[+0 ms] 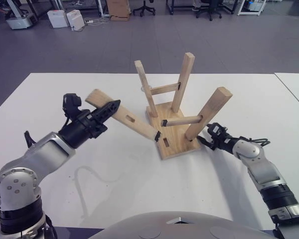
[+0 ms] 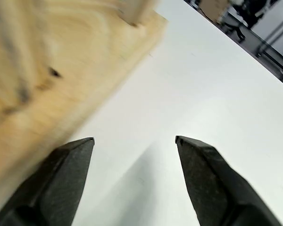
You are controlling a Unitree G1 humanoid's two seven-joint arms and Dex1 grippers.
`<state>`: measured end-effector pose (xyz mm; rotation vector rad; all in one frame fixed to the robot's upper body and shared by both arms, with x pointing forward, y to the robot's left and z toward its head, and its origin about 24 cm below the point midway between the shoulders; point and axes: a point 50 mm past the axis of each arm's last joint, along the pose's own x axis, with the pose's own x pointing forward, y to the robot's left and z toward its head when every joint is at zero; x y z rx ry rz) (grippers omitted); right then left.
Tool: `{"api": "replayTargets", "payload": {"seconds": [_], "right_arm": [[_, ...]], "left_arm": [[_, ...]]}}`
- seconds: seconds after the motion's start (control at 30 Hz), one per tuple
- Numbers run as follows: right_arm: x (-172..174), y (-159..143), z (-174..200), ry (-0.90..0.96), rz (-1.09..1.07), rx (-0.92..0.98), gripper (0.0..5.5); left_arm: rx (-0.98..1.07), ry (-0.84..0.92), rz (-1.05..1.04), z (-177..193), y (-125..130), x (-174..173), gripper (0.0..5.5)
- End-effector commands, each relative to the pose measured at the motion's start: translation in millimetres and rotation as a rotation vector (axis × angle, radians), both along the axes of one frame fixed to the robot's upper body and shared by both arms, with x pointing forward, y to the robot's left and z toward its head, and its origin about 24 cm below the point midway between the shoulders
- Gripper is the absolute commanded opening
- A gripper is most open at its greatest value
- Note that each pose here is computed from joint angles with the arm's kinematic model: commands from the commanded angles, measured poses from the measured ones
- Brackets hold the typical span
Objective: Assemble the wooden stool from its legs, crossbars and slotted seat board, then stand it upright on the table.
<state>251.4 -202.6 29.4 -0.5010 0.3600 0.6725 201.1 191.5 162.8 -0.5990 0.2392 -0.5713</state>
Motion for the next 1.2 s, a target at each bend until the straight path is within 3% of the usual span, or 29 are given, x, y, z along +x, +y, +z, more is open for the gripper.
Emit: {"api": "replayTargets", "payload": {"seconds": [0.03,0.27,0.53,0.63,1.03,1.2], "right_arm": [[-8,22,-2,-0.013,0.109,0.022,3.22],[-11,49,6,-0.108,0.207,0.075,3.22],[-4,52,12,-0.174,0.209,0.067,3.22],[-2,54,11,-0.181,0.207,0.067,3.22],[-4,62,7,-0.190,0.226,0.045,3.22],[-5,75,12,-0.225,0.257,0.045,3.22]], "left_arm": [[0.043,0.093,0.153,-21,1,-2,1.02],[0.078,0.149,0.409,-41,7,5,1.02],[-0.012,0.141,0.341,-1,16,10,1.02],[-0.038,0.213,0.299,-5,11,9,1.02],[0.265,0.223,0.382,-20,24,14,1.02],[0.402,0.187,0.308,-19,8,17,1.02]]}}
